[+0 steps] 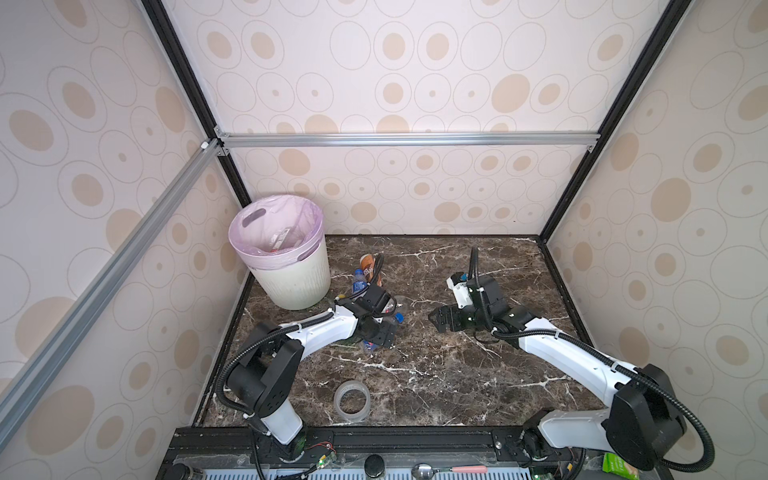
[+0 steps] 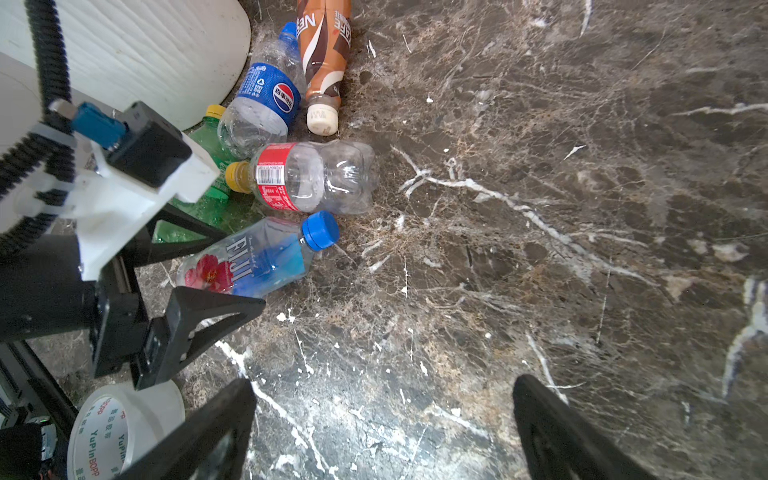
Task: Throw the plastic bottles in the bin
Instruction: 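Lower left gripper and close it on the blue-cap Fiji bottle, then lift the Fiji bottle upright with left gripper while right gripper closes on its cap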
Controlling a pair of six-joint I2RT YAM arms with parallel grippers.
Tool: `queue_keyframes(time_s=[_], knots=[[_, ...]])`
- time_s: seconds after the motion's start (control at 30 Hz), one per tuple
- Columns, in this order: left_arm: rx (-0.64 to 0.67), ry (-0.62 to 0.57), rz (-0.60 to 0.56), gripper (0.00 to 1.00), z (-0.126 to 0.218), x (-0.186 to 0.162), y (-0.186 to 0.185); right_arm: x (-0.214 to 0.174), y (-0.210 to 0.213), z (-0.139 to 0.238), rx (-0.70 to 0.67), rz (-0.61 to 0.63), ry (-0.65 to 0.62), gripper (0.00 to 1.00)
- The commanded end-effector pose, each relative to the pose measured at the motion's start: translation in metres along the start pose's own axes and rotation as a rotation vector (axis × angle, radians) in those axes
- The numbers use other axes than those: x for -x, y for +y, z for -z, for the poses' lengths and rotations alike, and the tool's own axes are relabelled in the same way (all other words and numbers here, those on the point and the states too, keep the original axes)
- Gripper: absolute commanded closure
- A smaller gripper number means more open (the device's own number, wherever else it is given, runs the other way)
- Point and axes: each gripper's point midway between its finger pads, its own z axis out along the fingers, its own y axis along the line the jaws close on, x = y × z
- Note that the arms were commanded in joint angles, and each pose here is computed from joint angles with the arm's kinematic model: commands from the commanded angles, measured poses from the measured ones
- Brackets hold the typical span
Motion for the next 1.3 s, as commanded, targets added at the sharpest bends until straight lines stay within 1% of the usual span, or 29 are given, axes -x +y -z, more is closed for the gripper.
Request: queue_keyframes(time_s=[0.0, 0.07, 0.13, 0.33, 0.4, 0.43, 0.57, 0.67, 0.9, 1.03, 1.27], knots=[[-0.014, -0.001, -0.006, 0.16, -0.005, 0.0, -0.01, 0.0, -0.006, 0.005, -0.019, -0.022, -0.015, 0.0], [-0.019, 0.003, -0.008, 0.21, -0.008, 0.0, -0.014, 0.0, -0.008, 0.004, -0.019, -0.037, -0.014, 0.0], [-0.034, 0.006, -0.015, 0.28, -0.012, 0.0, -0.021, -0.001, -0.012, 0.003, -0.027, -0.054, -0.016, 0.0], [-0.049, 0.008, -0.04, 0.4, -0.019, 0.004, -0.037, -0.003, -0.03, 0.002, -0.066, -0.116, -0.015, 0.0], [-0.064, 0.002, -0.043, 0.47, -0.021, 0.006, -0.046, -0.005, -0.035, 0.003, -0.08, -0.134, -0.015, 0.0], [-0.074, 0.0, -0.045, 0.49, -0.021, 0.007, -0.051, -0.005, -0.038, 0.003, -0.087, -0.144, -0.015, 0.0], [-0.093, -0.037, -0.055, 0.5, -0.018, 0.018, -0.067, -0.007, -0.049, 0.005, -0.105, -0.192, -0.017, 0.0], [-0.111, -0.076, -0.061, 0.51, -0.011, 0.03, -0.078, -0.006, -0.052, 0.007, -0.087, -0.227, -0.022, 0.0], [-0.141, -0.197, -0.057, 0.53, 0.007, 0.068, -0.093, -0.001, -0.061, 0.01, -0.055, -0.316, -0.036, 0.01], [-0.166, -0.261, -0.063, 0.52, 0.017, 0.088, -0.102, 0.017, -0.057, 0.015, 0.021, -0.386, -0.072, 0.04], [-0.221, -0.367, -0.067, 0.52, 0.036, 0.124, -0.12, 0.064, -0.04, 0.025, 0.091, -0.386, -0.134, 0.07]])
